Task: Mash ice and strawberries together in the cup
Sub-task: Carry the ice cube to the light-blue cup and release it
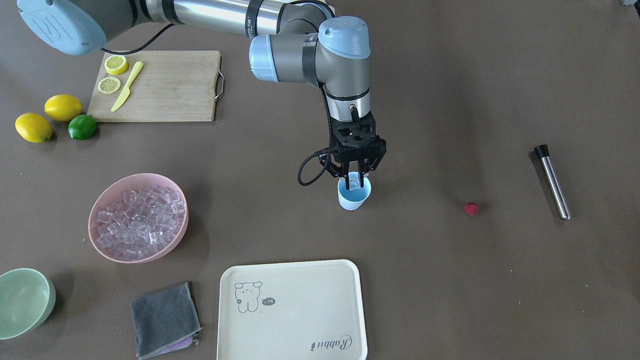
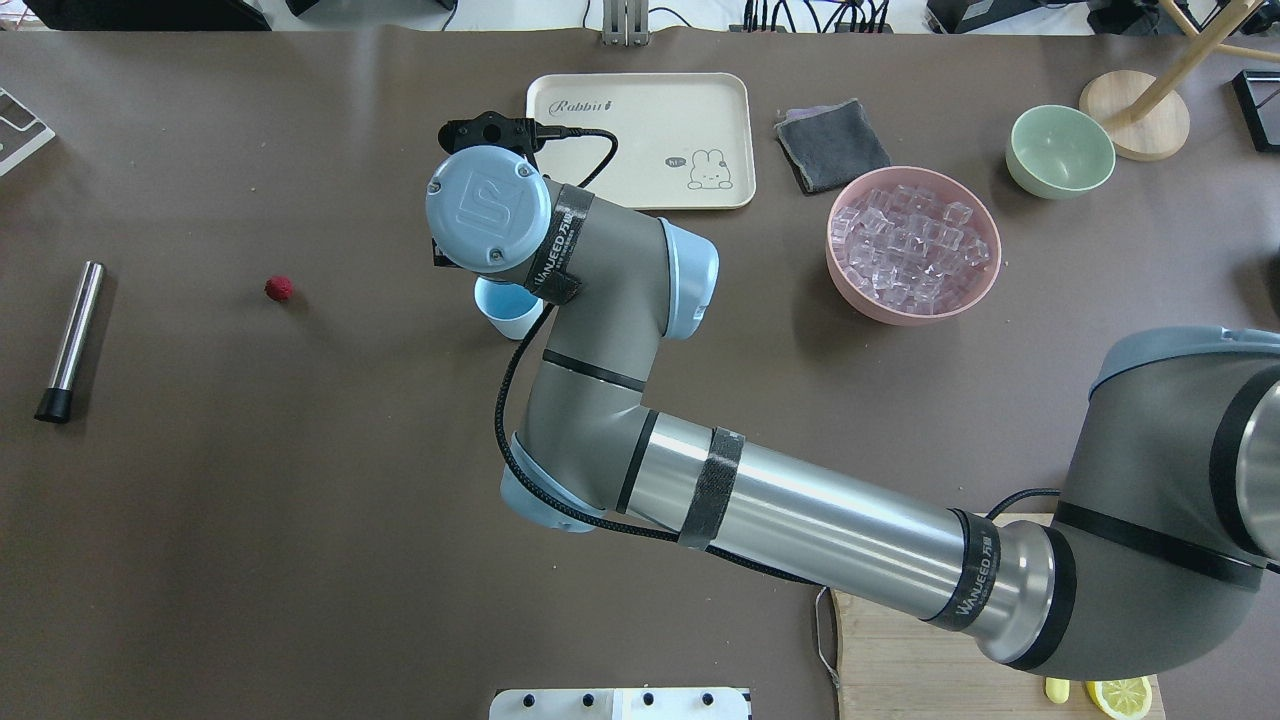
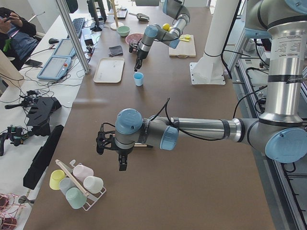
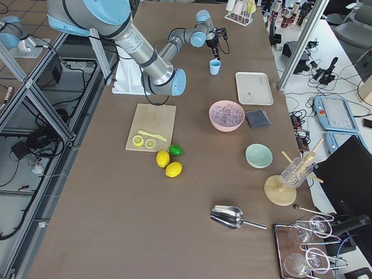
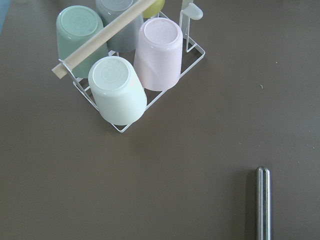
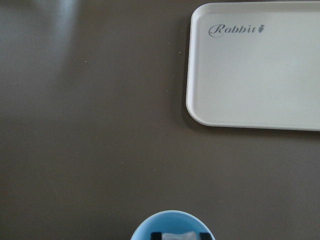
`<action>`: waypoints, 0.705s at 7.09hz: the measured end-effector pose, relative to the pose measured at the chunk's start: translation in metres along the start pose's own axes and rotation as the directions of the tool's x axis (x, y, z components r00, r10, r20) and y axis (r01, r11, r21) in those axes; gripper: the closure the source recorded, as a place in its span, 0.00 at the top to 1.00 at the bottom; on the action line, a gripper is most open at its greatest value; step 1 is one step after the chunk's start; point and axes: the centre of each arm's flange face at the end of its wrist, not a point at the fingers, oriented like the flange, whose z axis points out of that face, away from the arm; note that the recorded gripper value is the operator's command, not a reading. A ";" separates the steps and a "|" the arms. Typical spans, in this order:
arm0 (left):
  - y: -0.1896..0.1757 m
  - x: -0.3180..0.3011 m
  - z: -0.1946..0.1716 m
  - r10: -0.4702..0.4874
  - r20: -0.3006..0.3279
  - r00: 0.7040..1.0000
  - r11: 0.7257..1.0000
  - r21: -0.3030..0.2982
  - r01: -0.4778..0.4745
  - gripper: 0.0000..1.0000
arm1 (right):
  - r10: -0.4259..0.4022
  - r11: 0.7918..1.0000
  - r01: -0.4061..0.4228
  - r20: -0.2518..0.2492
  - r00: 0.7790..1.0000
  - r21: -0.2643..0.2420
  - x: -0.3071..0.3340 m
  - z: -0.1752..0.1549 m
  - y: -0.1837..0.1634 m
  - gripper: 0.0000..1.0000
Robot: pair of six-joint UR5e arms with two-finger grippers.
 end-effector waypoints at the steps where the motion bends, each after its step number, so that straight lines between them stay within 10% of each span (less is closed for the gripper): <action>1: 0.000 -0.001 0.000 -0.001 0.000 1.000 1.000 -0.001 0.001 0.98 | 0.005 1.000 -0.005 0.002 1.000 0.003 -0.003 0.000 0.004 1.00; 5: 0.000 -0.001 0.001 -0.002 0.001 1.000 1.000 -0.002 0.002 0.98 | 0.016 1.000 -0.016 0.014 1.000 -0.026 0.005 -0.003 0.000 1.00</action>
